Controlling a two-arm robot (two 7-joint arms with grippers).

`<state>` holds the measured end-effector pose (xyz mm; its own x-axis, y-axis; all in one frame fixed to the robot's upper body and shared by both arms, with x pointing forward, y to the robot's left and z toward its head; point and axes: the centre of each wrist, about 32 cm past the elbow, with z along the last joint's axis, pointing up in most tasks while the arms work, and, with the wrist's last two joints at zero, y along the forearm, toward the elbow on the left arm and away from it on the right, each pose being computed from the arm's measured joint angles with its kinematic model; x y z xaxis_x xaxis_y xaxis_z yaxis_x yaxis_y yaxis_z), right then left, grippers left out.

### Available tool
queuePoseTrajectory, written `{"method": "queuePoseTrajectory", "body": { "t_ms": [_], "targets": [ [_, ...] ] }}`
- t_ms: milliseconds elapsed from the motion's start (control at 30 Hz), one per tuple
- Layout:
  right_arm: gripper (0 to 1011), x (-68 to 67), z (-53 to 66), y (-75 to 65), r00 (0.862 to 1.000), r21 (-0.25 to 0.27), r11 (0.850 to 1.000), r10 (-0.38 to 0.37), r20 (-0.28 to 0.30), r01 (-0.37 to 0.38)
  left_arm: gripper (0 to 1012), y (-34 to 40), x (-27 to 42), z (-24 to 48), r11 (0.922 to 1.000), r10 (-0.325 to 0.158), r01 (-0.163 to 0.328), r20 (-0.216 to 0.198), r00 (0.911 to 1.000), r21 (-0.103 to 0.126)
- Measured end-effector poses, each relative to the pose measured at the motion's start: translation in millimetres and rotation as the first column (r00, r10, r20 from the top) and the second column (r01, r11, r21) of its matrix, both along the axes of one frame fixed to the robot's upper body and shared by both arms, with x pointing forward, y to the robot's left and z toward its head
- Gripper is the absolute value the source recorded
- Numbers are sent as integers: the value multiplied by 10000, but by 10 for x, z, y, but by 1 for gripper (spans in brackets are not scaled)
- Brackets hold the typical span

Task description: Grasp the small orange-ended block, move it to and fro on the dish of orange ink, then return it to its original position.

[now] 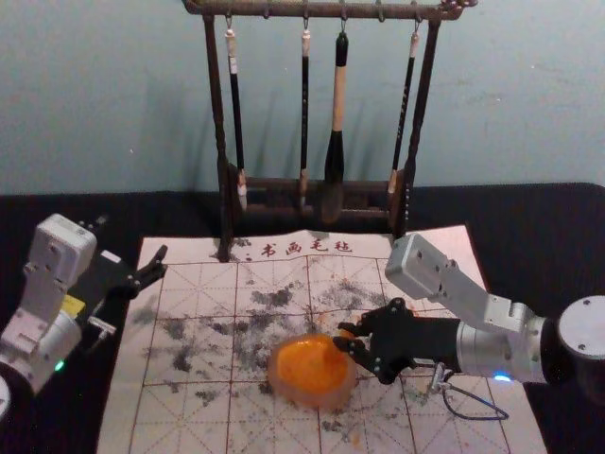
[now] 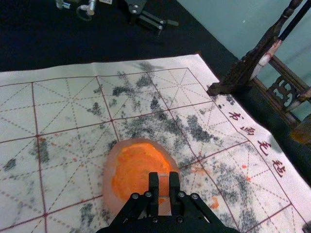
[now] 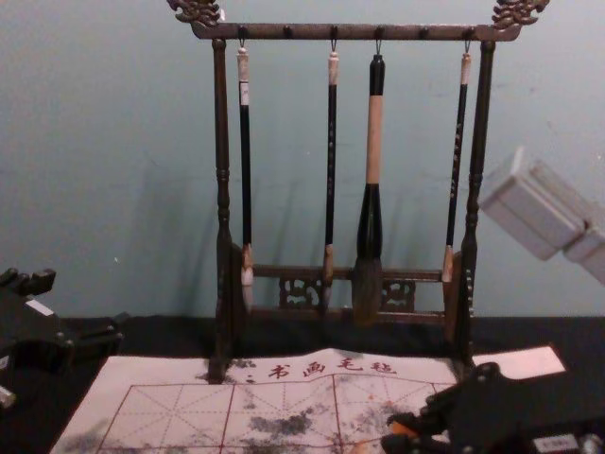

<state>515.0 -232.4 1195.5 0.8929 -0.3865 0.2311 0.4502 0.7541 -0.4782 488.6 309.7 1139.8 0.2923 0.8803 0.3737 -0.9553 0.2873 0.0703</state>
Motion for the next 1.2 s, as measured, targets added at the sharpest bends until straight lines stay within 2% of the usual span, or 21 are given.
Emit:
{"method": "queuePoseTrajectory", "body": {
  "t_ms": [300, 533, 933, 1200],
  "targets": [
    [95, -113, 60, -48, 9998, -148, 9997, 199, -67, -200, 1002, 0, 0, 0, 10000, 0, 0, 0, 10000, 0],
    [95, -158, 83, -11, 9987, -268, 9984, 490, -143, -494, 1001, 0, 0, 0, 10000, 0, 0, 0, 10000, 0],
    [95, -150, 104, 118, 9956, -411, 9948, 930, -118, -934, 1001, 0, 0, 0, 10000, -1, 1, -1, 10000, 0],
    [95, -95, 114, 192, 9952, -545, 9937, 976, -40, -976, 1002, 0, 0, 0, 10000, 0, 0, -1, 10000, 0]
  ]
}}
